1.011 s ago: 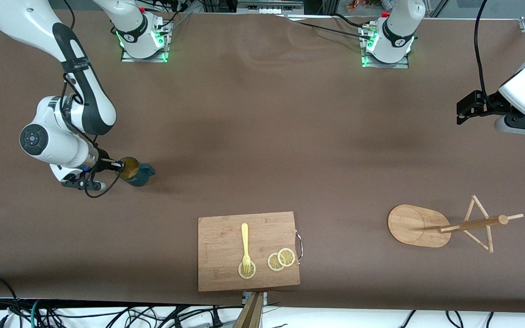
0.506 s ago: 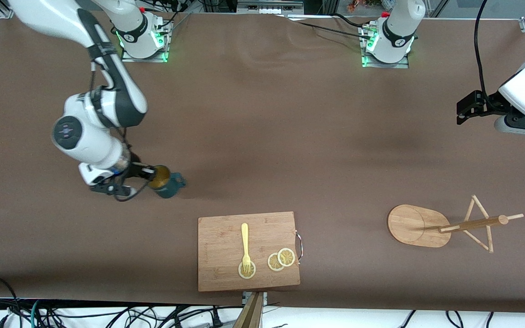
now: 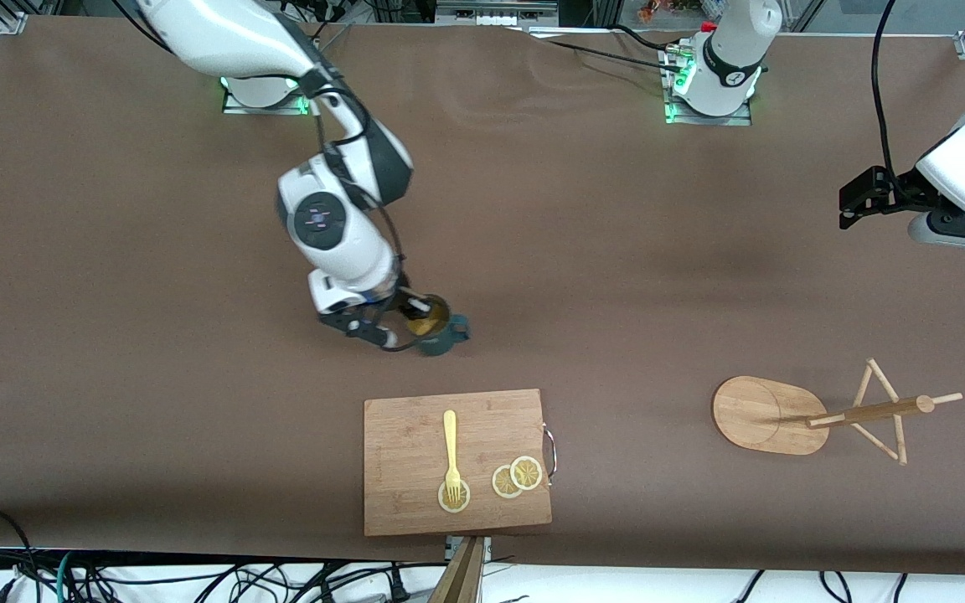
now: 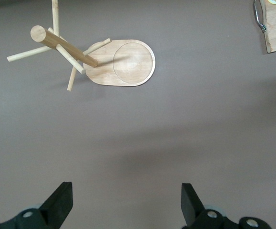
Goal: Pass cup and hang on rack
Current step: 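Carry the mug with the right gripper toward the table middle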
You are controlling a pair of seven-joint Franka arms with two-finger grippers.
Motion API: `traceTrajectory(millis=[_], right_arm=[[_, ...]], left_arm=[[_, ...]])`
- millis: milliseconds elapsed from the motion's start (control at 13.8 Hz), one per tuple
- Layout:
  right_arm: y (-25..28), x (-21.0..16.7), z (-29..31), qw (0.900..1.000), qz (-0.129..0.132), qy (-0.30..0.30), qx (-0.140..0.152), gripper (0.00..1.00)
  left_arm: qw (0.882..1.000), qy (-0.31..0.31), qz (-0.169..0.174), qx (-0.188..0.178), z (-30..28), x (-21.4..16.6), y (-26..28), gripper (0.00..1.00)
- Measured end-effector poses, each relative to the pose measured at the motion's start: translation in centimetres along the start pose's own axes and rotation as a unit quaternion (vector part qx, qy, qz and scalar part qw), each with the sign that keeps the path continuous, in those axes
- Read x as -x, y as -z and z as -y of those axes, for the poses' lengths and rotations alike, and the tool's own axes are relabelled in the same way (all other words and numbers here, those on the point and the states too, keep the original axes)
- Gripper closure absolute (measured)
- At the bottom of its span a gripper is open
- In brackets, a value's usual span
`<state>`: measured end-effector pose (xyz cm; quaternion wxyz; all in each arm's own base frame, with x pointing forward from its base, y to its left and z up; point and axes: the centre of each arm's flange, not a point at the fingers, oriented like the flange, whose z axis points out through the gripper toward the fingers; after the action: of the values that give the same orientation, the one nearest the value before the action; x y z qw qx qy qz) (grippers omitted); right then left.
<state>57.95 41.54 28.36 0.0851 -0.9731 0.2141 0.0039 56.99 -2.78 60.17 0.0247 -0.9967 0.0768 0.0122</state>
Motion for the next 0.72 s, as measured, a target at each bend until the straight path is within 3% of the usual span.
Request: traceTrajectory(millis=[289, 722], right_arm=[[-2.8, 6.8, 5.7, 1.000, 0.009, -0.021, -0.010, 0.96], [-4.9, 13.4, 9.3, 0.999, 0.019, -0.049, -0.012, 0.96]], left_arm=[[1.000, 0.000, 0.000, 0.000, 0.0, 0.0, 0.0, 0.00], [1.000, -0.001, -0.004, 0.000, -0.1, -0.3, -0.2, 0.00]])
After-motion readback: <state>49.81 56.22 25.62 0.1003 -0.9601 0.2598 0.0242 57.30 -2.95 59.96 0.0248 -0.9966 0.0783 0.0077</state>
